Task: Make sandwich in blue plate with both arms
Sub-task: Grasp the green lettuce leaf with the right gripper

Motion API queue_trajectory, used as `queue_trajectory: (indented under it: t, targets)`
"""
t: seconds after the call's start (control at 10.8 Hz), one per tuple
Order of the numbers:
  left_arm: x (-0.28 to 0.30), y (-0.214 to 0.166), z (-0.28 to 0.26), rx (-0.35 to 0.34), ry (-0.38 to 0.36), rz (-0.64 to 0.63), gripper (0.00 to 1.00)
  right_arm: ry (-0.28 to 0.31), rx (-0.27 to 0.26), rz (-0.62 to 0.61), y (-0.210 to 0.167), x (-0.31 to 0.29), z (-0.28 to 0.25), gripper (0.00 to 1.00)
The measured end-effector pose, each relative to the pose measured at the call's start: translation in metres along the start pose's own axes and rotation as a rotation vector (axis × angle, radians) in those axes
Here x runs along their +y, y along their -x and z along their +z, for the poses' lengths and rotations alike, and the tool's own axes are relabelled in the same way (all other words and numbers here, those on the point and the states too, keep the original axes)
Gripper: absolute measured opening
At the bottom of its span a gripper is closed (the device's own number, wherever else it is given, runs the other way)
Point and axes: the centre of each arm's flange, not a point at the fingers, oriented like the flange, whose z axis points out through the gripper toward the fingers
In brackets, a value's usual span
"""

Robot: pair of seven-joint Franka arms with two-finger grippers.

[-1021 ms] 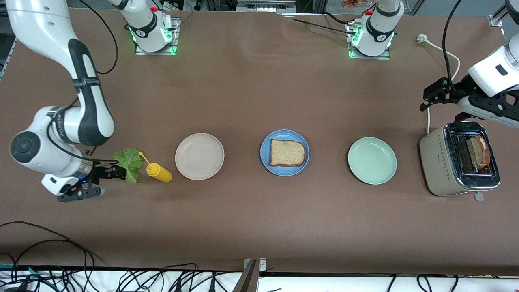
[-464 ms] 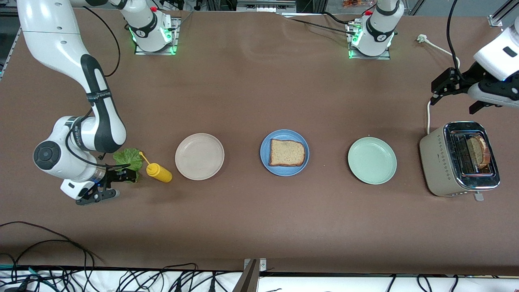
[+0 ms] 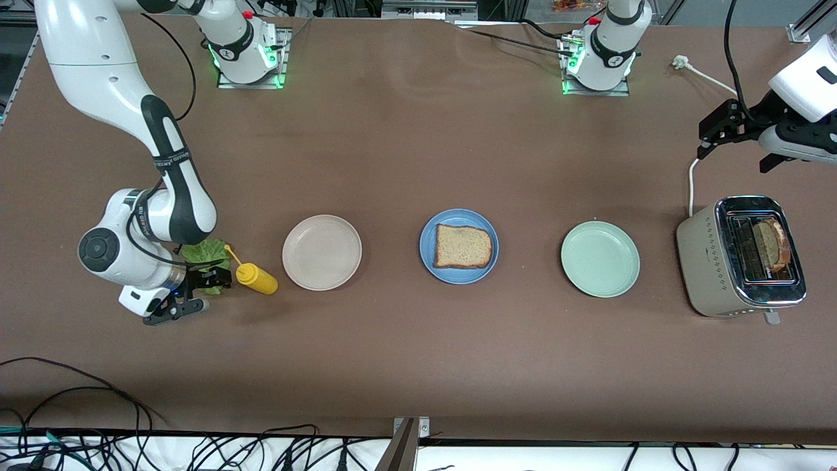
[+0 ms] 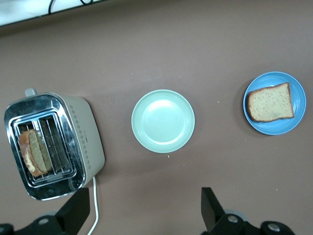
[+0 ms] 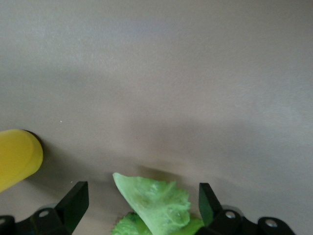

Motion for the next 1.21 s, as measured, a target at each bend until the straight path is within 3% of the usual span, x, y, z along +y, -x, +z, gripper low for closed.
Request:
queue_trajectory:
  t: [0.28, 0.46, 0.56, 0.84, 1.02, 1.11, 1.21]
  targets:
    - [0.005, 0.005, -0.007, -0.034, 0.005, 0.003, 1.00, 0.004, 0.017, -0.044, 0.010, 0.000, 0.015, 1.00]
    - [0.005, 0.005, -0.008, -0.034, 0.005, 0.001, 1.00, 0.006, 0.022, -0.082, 0.010, 0.002, 0.016, 0.92]
    - [0.005, 0.005, -0.008, -0.035, 0.006, 0.003, 1.00, 0.006, 0.024, -0.102, 0.011, 0.004, 0.015, 0.84]
    - [0.008, 0.003, -0.004, -0.044, 0.008, 0.009, 1.00, 0.001, 0.031, -0.146, 0.014, 0.016, 0.014, 0.37]
    - [0.012, 0.001, -0.001, -0.051, 0.010, 0.014, 1.00, -0.004, 0.034, -0.165, 0.014, 0.015, 0.014, 0.12]
    - [0.012, 0.000, 0.001, -0.055, 0.010, 0.002, 1.00, -0.005, 0.036, -0.169, 0.013, 0.014, 0.013, 0.05]
    - [0.012, 0.000, 0.003, -0.058, 0.011, -0.006, 1.00, -0.013, 0.034, -0.166, 0.013, 0.013, 0.011, 0.05]
